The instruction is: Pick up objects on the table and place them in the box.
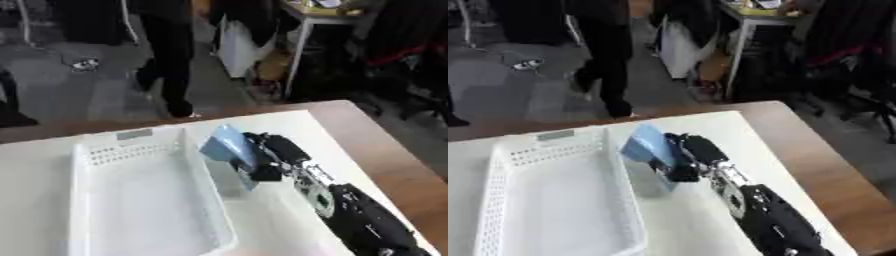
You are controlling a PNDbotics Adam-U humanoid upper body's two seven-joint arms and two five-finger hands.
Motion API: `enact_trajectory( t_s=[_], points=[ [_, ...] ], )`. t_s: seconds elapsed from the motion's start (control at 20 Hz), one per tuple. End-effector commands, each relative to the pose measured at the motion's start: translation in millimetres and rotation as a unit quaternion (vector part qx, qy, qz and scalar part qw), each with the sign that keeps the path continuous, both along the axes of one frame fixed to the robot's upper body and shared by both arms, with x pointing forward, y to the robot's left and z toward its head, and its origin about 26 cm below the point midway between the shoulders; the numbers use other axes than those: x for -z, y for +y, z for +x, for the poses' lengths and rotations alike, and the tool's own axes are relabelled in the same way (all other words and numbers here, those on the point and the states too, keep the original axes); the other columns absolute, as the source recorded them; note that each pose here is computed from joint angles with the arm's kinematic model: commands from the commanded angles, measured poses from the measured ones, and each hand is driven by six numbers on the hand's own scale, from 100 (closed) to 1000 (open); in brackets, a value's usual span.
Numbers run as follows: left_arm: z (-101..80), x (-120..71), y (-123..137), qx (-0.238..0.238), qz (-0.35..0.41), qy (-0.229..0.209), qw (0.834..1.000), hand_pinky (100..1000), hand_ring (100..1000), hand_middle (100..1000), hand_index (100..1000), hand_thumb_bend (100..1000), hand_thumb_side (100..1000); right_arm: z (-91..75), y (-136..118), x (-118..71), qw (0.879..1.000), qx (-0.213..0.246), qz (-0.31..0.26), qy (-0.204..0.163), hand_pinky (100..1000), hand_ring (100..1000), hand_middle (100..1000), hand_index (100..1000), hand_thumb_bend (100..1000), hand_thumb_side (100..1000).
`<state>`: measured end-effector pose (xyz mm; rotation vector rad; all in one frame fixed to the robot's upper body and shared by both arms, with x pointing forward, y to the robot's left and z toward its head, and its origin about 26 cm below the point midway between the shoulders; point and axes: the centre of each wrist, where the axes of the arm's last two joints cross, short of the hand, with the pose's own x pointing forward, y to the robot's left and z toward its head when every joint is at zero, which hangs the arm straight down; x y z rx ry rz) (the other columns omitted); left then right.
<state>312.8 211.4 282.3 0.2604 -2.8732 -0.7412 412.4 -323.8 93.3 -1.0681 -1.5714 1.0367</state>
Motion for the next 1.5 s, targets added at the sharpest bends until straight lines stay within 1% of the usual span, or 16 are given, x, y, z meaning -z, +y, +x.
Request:
enact_trajectory(
  t_s=[0.05, 0.3, 0.4, 0.55, 0.75, 1.0, 1.2, 1.5],
  points=[
    [-3.3, -8.0, 2.3, -0.002, 0.004, -0.015, 1.0, 420, 548, 643, 687, 841, 811, -1.0, -3.1, -21.9, 0.998, -0.003, 0.029, -0.049, 100, 100, 100, 125, 100, 870],
    [-3.3, -7.5, 3.1, -0.003, 0.002, -0.016, 1.0, 421, 549, 643, 687, 841, 811, -4.9, 0.6, -38.5, 0.994, -0.001, 0.069, -0.085, 100, 100, 100, 123, 100, 857],
    [-3.2, -7.4, 3.3, -0.004, 0.002, -0.016, 1.0, 421, 550, 643, 687, 840, 811, -6.6, 1.1, -48.0, 0.991, 0.0, 0.08, -0.103, 100, 100, 100, 122, 100, 856],
    [-3.2, -7.2, 3.7, -0.005, 0.001, -0.016, 1.0, 421, 550, 643, 687, 841, 812, -9.7, 6.0, -62.5, 0.987, -0.012, 0.096, -0.128, 100, 100, 100, 122, 100, 858],
    [-3.2, -7.9, 4.0, -0.008, -0.001, -0.017, 1.0, 424, 551, 644, 687, 839, 814, -16.1, 24.9, -82.5, 0.978, -0.074, 0.12, -0.154, 100, 100, 100, 123, 100, 869],
    [-3.3, -10.5, 2.2, -0.008, -0.006, -0.024, 1.0, 428, 553, 646, 688, 836, 814, -22.0, 45.4, -101.4, 0.961, -0.164, 0.142, -0.17, 100, 100, 100, 124, 100, 885],
    [-3.4, -13.3, -0.4, -0.006, -0.009, -0.028, 1.0, 429, 553, 646, 688, 835, 816, -23.1, 56.4, -109.8, 0.95, -0.212, 0.15, -0.172, 100, 100, 100, 125, 100, 907],
    [-3.7, -18.5, -5.0, -0.01, -0.002, -0.035, 0.999, 428, 554, 650, 692, 835, 821, -22.5, 70.1, -118.9, 0.933, -0.271, 0.157, -0.178, 100, 100, 100, 127, 100, 929]
  ],
)
